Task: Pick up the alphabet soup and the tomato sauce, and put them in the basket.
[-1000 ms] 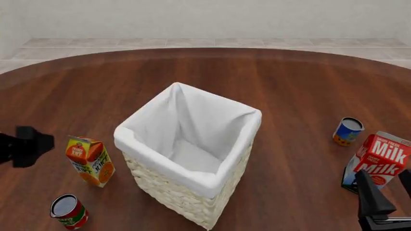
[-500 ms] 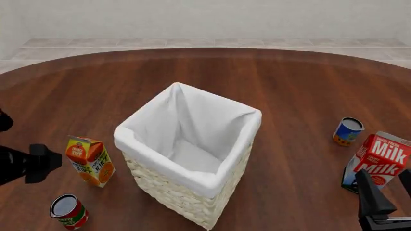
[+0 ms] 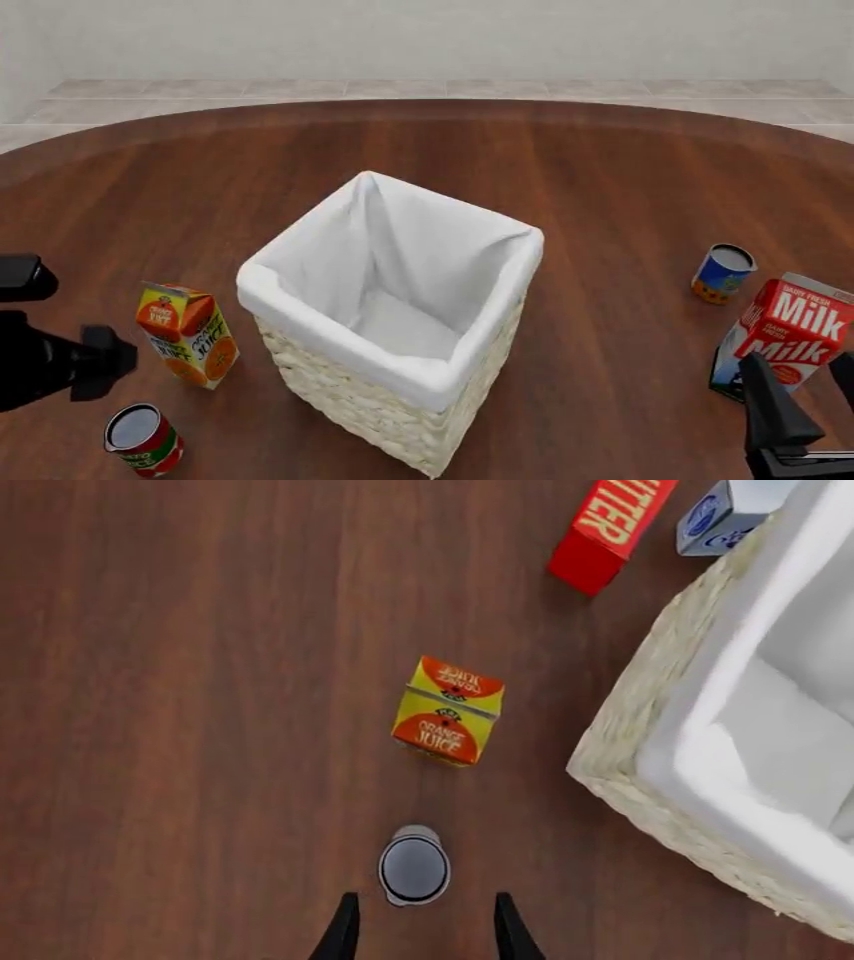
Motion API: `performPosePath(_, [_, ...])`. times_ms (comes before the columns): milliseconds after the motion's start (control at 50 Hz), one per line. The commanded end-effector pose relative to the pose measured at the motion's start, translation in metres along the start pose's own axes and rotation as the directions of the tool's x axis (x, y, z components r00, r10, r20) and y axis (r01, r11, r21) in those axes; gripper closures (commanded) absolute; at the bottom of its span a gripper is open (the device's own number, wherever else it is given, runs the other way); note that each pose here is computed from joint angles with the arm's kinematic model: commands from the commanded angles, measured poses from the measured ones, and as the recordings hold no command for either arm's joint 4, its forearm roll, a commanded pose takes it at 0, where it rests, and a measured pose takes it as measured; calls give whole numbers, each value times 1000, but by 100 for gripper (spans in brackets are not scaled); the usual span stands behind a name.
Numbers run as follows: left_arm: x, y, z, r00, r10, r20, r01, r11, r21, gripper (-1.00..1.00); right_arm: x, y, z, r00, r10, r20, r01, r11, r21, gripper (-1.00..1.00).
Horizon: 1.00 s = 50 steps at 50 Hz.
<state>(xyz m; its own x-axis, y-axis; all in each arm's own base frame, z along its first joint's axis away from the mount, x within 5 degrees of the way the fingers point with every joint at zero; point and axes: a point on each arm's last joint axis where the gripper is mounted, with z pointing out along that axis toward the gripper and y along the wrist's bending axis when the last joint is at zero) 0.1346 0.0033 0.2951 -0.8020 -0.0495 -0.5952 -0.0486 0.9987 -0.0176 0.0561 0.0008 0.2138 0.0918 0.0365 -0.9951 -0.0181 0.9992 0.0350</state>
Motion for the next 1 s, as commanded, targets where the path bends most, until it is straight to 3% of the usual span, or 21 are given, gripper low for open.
performPosePath(20, [10,-3,14,1000,-3,-22,4,1000,13,-100,0,0,0,1000,1,1,-1,1000,1,-100])
performPosePath(1000, [37,0,49,997,32,-64,-32,999,4,-100,0,0,0,1000,8,1,-8,1000,4,-100])
